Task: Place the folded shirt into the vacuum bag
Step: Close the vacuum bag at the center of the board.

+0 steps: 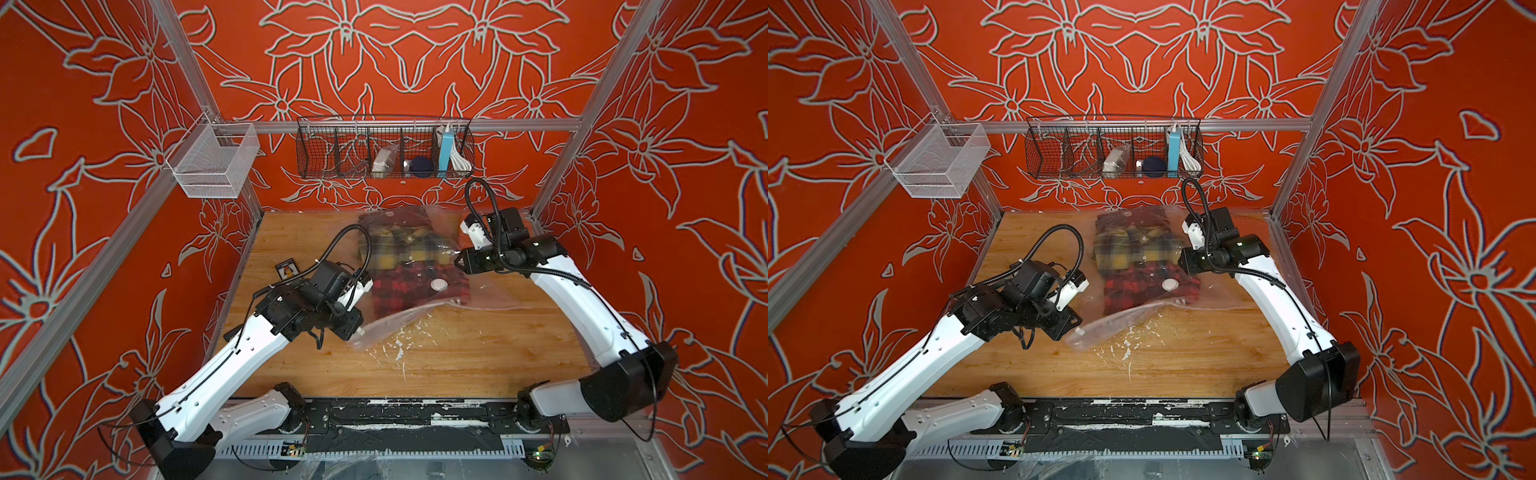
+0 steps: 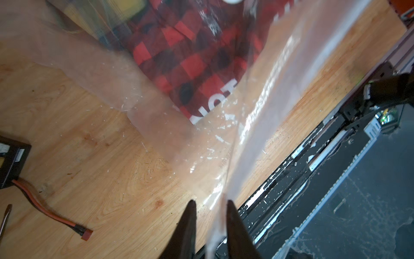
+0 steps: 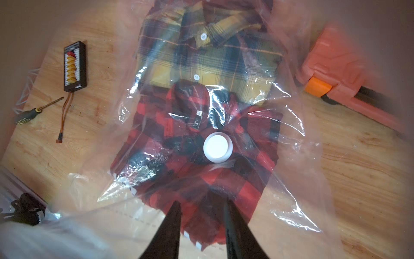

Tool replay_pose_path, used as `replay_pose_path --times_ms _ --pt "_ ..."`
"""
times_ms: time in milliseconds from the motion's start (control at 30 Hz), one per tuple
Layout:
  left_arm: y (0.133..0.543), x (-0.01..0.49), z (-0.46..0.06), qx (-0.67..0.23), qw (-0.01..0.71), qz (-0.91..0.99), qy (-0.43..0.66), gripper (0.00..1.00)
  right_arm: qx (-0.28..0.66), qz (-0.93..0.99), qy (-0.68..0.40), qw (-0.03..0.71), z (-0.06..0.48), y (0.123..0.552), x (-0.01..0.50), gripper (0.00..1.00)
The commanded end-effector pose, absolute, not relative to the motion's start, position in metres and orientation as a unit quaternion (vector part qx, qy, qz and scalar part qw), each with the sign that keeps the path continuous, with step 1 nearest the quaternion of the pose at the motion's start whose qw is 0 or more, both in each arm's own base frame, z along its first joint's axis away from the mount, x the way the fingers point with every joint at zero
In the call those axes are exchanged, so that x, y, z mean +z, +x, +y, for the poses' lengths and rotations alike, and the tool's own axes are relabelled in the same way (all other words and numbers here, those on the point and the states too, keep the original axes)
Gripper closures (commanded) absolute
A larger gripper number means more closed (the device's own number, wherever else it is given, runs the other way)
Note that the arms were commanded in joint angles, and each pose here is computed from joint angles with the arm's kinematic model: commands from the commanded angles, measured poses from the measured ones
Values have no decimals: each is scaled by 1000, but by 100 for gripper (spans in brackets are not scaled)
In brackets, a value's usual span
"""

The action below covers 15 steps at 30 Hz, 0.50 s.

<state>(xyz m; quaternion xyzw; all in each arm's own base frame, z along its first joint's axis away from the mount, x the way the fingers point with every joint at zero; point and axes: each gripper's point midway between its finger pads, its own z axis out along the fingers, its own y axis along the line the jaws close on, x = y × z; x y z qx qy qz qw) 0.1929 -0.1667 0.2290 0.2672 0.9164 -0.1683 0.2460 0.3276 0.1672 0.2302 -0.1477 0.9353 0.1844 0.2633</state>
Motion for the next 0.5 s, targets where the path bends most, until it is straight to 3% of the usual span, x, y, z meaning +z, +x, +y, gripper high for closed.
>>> replay_pose_path --times_ms 0,167,467 --pt "194 257 -176 -210 272 906 247 67 179 946 -116 243 162 326 209 64" --pt "212 251 -194 -235 270 906 225 65 173 959 -93 204 158 315 171 62" --pt "250 172 -263 -273 241 913 183 65 120 978 -47 162 136 299 106 58"
